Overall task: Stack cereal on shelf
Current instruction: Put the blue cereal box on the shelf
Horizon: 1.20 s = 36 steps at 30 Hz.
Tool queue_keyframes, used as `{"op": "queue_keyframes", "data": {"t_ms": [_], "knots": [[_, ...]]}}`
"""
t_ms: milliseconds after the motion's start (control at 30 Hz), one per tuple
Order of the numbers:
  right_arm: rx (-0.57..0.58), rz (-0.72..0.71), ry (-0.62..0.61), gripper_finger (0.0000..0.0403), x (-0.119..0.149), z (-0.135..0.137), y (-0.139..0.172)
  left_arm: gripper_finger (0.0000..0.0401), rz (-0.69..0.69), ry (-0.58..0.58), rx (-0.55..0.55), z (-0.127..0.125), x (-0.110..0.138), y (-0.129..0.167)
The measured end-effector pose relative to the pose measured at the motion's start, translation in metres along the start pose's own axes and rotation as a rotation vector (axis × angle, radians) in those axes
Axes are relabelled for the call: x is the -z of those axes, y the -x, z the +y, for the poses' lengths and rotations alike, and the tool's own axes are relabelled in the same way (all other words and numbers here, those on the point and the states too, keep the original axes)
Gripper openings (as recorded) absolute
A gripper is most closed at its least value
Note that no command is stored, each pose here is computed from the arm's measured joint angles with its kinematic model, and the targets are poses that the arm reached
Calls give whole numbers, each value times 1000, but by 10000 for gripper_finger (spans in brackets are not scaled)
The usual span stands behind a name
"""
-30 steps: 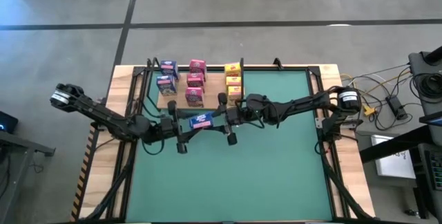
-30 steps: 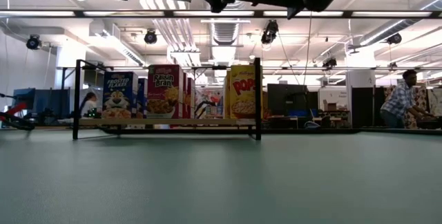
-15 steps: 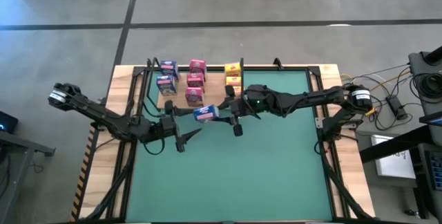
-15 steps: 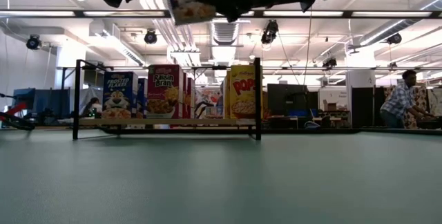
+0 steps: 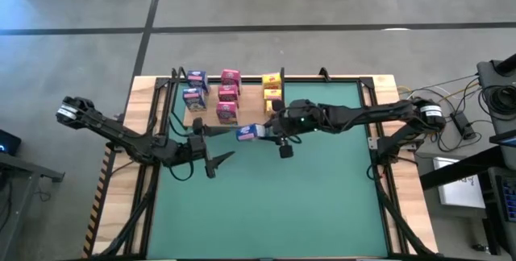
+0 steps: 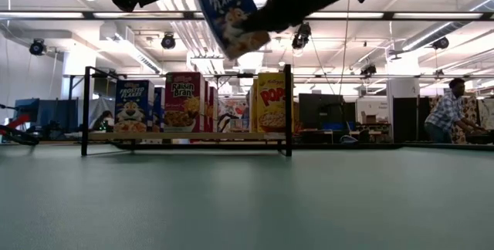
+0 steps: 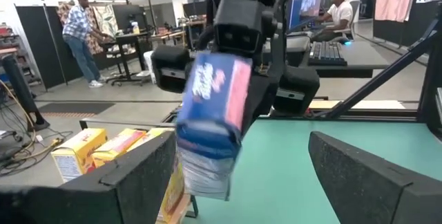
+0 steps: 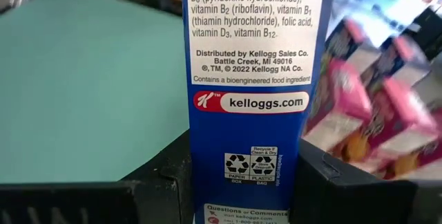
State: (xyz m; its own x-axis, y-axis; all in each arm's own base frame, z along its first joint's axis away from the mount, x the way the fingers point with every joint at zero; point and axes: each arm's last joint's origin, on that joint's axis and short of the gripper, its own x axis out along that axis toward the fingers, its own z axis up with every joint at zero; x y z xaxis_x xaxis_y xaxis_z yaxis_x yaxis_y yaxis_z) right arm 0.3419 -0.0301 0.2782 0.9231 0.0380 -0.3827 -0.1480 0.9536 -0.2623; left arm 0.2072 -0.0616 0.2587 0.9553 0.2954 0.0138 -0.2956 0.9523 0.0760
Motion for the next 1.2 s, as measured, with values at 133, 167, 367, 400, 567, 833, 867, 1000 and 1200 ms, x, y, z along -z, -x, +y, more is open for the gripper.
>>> {"op": "queue_keyframes", "data": {"t_ms": [133, 167, 367, 400, 567, 833, 867, 1000, 1200], "knots": [[-27, 78, -11, 146, 6, 3, 4, 315, 3, 14, 0, 0, 1, -1], [-30, 84, -14, 146, 6, 3, 4, 315, 6, 20, -1, -1, 1, -1], [-38, 107, -17, 146, 8, 4, 5, 314, 25, 70, -5, -5, 9, -8], [-38, 108, -17, 146, 9, 4, 5, 313, 21, 77, -6, -6, 10, -10], [-39, 110, -16, 146, 9, 4, 5, 304, 16, 70, -7, -13, 4, -19], [-44, 124, -18, 146, 10, 4, 5, 299, 121, -74, -25, -20, -28, -43], [-44, 125, -18, 146, 10, 4, 5, 299, 146, -92, -32, -19, -31, -46], [-44, 125, -15, 146, 10, 4, 5, 299, 253, -159, -23, -18, -35, -62], [-43, 149, -13, 146, 13, 5, 5, 299, 346, -203, -8, -16, -30, -84]]}}
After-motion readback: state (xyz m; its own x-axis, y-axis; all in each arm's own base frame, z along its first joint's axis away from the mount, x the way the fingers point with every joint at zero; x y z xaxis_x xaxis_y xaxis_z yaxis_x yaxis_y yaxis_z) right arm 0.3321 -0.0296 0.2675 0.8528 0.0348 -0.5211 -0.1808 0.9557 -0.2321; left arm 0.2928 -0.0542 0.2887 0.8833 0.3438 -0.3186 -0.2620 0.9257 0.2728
